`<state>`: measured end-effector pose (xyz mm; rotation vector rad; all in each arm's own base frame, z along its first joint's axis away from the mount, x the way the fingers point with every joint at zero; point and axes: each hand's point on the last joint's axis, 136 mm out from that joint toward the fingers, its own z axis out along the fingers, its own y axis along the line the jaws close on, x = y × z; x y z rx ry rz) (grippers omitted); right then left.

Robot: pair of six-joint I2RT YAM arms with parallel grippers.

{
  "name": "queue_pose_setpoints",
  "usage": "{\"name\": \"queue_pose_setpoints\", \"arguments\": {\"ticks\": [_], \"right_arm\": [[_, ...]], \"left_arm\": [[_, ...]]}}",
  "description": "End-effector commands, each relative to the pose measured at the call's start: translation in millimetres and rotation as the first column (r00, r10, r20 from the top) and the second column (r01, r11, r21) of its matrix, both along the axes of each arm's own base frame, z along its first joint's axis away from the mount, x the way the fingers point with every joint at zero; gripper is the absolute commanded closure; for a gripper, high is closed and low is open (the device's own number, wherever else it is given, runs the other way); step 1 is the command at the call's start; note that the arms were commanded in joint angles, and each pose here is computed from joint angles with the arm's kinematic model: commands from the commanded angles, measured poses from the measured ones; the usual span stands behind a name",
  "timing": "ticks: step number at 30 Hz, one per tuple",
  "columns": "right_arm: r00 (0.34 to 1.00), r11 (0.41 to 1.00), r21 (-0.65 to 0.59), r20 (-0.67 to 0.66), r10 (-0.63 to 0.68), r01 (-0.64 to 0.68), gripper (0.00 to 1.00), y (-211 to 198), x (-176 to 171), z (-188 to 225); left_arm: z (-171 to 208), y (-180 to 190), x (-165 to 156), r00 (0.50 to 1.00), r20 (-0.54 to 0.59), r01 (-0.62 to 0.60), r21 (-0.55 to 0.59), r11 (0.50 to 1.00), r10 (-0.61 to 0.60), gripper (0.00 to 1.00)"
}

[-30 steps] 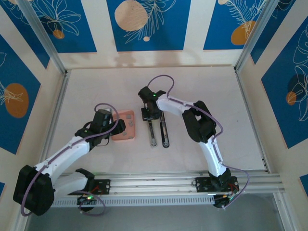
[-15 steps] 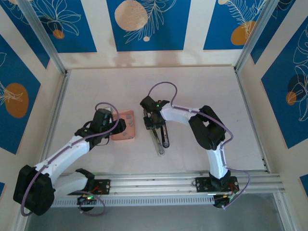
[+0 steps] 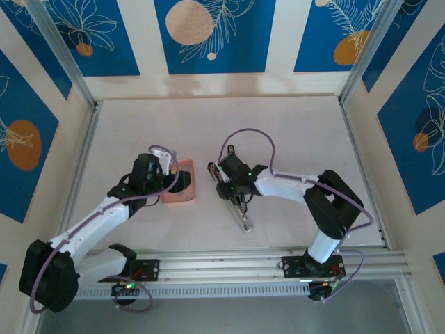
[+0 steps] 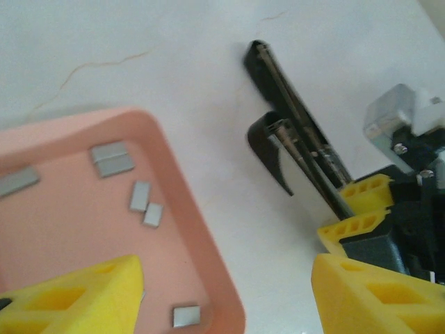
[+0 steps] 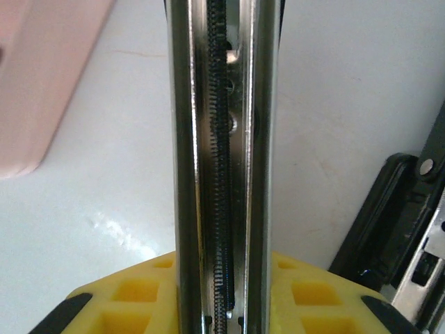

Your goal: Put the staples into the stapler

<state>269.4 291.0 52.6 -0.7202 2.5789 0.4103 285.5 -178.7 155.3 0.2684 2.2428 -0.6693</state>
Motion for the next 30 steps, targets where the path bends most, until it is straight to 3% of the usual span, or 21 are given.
{"name": "queue_pose_setpoints", "arguments": {"ticks": [1, 4, 7, 12, 17, 24, 30], "right_arm": [[0.980, 0.978, 0.134, 0.138, 0.143, -0.162, 0.76, 21.1, 1.1, 34.5], [0.957, 0.951, 0.168, 0.178, 0.229, -0.259, 0.75, 24.0, -11.3, 42.3], [0.914, 0.911, 0.180, 0.245, 0.324, -0.371, 0.74, 26.5, -26.9, 48.3], [0.769, 0.788, 0.190, 0.439, 0.465, -0.586, 0.74, 27.1, -57.0, 63.9], [0.678, 0.717, 0.140, 0.487, 0.550, -0.683, 0.75, 18.7, -77.6, 61.4], [0.572, 0.635, 0.096, 0.549, 0.609, -0.767, 0.75, 18.9, -99.4, 63.4], [0.523, 0.591, 0.081, 0.573, 0.631, -0.802, 0.75, 25.6, -108.5, 69.8]], "left_arm": [[34.3, -16.9, -1.6, 0.970, 0.188, 0.159, -0.023, 0.987, -0.152, 0.33], [43.2, -23.7, -8.6, 0.936, 0.268, 0.240, -0.010, 0.971, -0.229, 0.33], [53.1, -36.0, -25.7, 0.862, 0.349, 0.382, 0.031, 0.924, -0.368, 0.33], [55.9, -49.6, -59.7, 0.705, 0.408, 0.587, 0.124, 0.800, -0.580, 0.33], [53.8, -54.7, -88.1, 0.561, 0.430, 0.711, 0.187, 0.678, -0.707, 0.33], [43.7, -56.5, -112.6, 0.443, 0.404, 0.807, 0.210, 0.552, -0.801, 0.35], [36.8, -58.2, -121.1, 0.387, 0.390, 0.844, 0.215, 0.491, -0.836, 0.39]]}}
